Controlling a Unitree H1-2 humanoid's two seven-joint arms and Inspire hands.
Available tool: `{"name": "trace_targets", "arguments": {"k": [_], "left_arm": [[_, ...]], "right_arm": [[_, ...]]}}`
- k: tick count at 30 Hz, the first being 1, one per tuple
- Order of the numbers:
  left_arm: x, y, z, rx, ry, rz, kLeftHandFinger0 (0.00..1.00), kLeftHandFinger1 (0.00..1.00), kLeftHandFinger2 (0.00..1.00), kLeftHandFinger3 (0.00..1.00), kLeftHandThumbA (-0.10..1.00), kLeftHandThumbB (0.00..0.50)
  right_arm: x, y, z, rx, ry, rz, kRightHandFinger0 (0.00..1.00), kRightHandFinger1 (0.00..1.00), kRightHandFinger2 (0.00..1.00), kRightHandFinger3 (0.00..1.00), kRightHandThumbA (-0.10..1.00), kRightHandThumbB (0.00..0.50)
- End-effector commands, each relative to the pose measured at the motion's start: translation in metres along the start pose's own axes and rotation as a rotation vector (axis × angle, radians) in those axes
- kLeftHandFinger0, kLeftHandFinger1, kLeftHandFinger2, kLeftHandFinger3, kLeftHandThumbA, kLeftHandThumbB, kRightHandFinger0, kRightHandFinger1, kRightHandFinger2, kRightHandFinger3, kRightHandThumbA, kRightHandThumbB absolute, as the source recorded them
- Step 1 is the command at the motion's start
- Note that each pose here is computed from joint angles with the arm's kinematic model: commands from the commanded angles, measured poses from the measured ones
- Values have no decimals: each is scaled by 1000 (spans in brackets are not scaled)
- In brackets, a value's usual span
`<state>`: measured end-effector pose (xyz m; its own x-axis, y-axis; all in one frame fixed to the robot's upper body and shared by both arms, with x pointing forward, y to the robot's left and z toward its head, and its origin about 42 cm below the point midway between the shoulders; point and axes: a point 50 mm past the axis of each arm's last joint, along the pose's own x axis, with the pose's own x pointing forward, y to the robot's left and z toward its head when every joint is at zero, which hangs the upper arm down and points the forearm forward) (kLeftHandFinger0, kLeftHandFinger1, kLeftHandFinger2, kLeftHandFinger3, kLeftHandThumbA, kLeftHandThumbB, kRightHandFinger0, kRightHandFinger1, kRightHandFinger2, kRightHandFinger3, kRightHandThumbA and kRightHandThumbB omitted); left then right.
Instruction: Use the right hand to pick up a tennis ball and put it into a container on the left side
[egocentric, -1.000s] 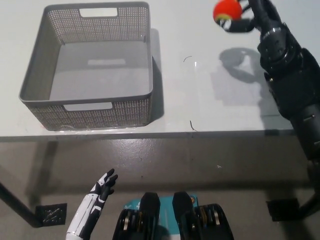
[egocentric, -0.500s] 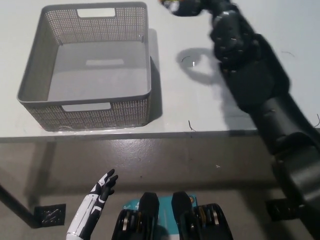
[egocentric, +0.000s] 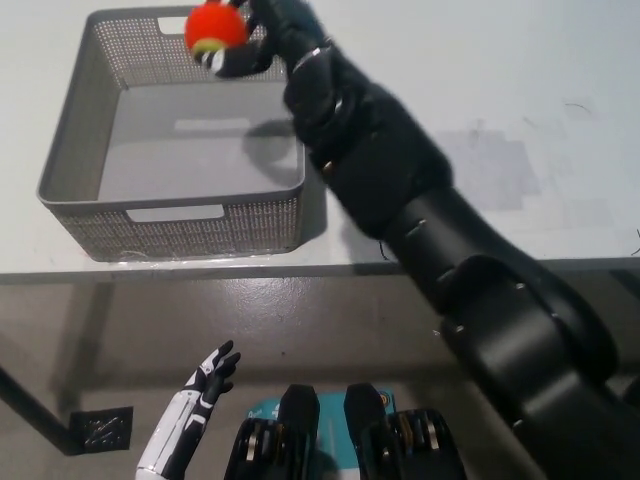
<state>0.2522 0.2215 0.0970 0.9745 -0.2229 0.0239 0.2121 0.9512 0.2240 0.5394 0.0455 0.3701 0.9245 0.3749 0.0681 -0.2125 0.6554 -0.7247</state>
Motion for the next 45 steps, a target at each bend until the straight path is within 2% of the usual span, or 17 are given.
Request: {"name": "trace_targets", "arguments": {"k": [1, 6, 8, 9, 13, 15, 18, 19, 20, 21, 22, 23, 24, 26, 27, 41, 45], "left_arm": [[1, 3, 8, 4, -46, -16, 1000, 1000, 1000, 1000, 1000, 123], [3, 4, 10, 5, -52, -21, 1000, 1000, 1000, 1000, 1000, 119], [3, 4, 9, 5, -54, -24, 1000, 1000, 1000, 1000, 1000, 121], [3, 3, 9, -3, -53, -22, 1000, 1000, 1000, 1000, 1000, 122], [5, 2, 10, 0, -46, -25, 1000, 1000, 1000, 1000, 1000, 122], [5, 1, 10, -1, -49, -25, 1000, 1000, 1000, 1000, 1000, 121], [6, 2, 11, 14, -50, -31, 1000, 1000, 1000, 1000, 1000, 115], [5, 2, 11, 9, -46, -32, 1000, 1000, 1000, 1000, 1000, 117], [6, 2, 11, 11, -46, -34, 1000, 1000, 1000, 1000, 1000, 118], [6, 2, 11, 16, -47, -36, 1000, 1000, 1000, 1000, 1000, 118], [6, 2, 11, 18, -48, -36, 1000, 1000, 1000, 1000, 1000, 118], [6, 2, 11, 17, -50, -34, 1000, 1000, 1000, 1000, 1000, 119], [6, 2, 11, 15, -51, -34, 1000, 1000, 1000, 1000, 1000, 118], [5, 1, 11, 8, -49, -31, 1000, 1000, 1000, 1000, 1000, 121], [5, 1, 11, 8, -50, -33, 1000, 1000, 1000, 1000, 1000, 121], [8, 1, 11, 1, -56, -48, 1000, 1000, 1000, 1000, 1000, 120], [8, 4, 12, 20, -56, -48, 1000, 1000, 1000, 1000, 1000, 114]], "right_arm": [[6, -2, 42, -44, -108, -39, 0, 333, 618, 512, 379, 10], [5, 18, 31, -102, -75, 4, 0, 309, 567, 328, 395, 5], [4, 25, 28, -123, -69, 19, 0, 283, 525, 340, 387, 0], [2, 33, 24, -154, -67, 36, 65, 309, 482, 389, 394, 1], [0, 43, 13, -173, -60, 41, 0, 118, 219, 274, 430, 13], [-1, 45, 11, -185, -63, 34, 2, 126, 218, 288, 494, 12], [-1, 45, 10, -202, -69, 28, 0, 51, 143, 335, 530, 25], [-1, 42, 9, -213, -79, 25, 48, 85, 193, 413, 574, 65], [0, 41, 8, -215, -79, 29, 109, 167, 297, 574, 626, 107], [0, 40, 8, -228, -75, 44, 302, 413, 591, 885, 735, 152], [1, 39, 8, -244, -70, 60, 369, 507, 693, 989, 781, 171], [2, 37, 8, -264, -59, 94, 955, 1000, 1000, 1000, 913, 304], [2, 36, 6, -257, -58, 104, 1000, 1000, 1000, 1000, 938, 367], [2, 33, 3, -266, -59, 113, 1000, 1000, 1000, 1000, 999, 489], [3, 31, 2, -266, -59, 115, 1000, 1000, 1000, 1000, 1000, 500], [6, -21, 8, -230, -120, -25, 1000, 1000, 1000, 1000, 1000, 500], [-20, -68, -5, -214, -221, -213, 1000, 1000, 1000, 1000, 1000, 435]]}}
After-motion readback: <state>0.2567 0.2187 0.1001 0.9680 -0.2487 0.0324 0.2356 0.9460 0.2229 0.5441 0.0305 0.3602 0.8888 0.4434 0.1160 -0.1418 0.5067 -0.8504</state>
